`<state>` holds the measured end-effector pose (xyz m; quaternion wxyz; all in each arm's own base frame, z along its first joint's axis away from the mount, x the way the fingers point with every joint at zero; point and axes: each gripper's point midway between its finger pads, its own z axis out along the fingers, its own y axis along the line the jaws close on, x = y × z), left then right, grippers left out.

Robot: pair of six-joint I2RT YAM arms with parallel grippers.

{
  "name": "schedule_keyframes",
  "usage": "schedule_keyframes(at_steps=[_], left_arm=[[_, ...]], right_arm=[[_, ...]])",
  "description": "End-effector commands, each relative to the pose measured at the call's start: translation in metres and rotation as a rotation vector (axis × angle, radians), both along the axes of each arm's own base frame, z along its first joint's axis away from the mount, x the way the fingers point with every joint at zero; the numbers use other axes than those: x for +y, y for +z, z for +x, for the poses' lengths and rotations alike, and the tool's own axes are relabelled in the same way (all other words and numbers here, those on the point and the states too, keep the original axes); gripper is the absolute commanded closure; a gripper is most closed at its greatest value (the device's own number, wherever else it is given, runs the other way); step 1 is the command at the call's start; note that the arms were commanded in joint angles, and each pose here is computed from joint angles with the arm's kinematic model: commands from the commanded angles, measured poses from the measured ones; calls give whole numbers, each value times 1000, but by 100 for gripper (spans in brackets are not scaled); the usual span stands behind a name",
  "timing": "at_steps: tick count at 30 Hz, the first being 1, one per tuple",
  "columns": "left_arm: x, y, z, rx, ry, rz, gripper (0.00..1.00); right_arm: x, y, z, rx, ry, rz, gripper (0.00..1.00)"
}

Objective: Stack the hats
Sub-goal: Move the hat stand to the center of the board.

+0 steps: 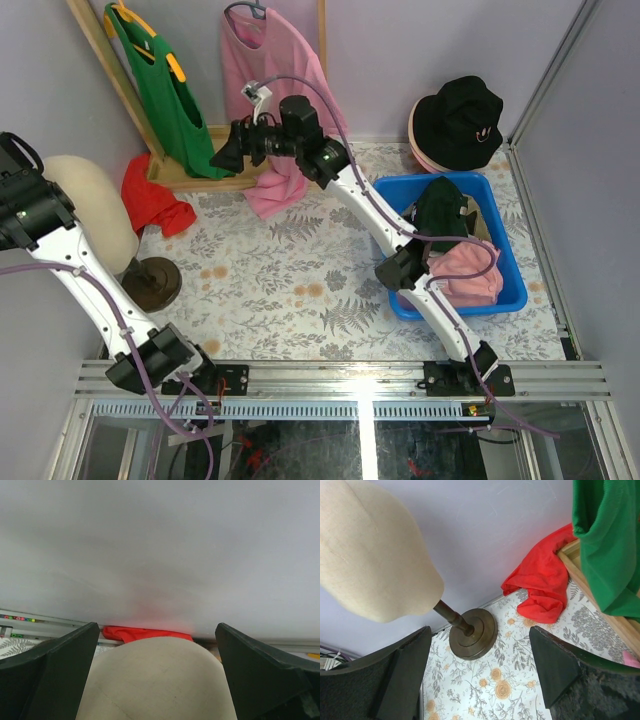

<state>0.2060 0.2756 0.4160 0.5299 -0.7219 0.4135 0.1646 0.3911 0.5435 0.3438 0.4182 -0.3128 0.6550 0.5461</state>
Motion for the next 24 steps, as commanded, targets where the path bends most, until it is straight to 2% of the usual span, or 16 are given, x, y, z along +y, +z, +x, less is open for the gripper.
schedule_keyframes(at_steps=[1, 8, 18, 24], left_arm=[[-6, -26, 5, -29, -40, -88, 0], [-13, -44, 12, -34, -122, -111, 0], [-27, -62, 46, -64, -324, -185, 1], [-36, -74, 52, -55, -395, -216, 2]], right_arm=[[20, 19, -23, -32, 91, 100, 13], [48, 4, -45, -30, 143, 118, 12], [62, 12, -67, -32, 179, 160, 10], [73, 15, -84, -38, 205, 176, 9]])
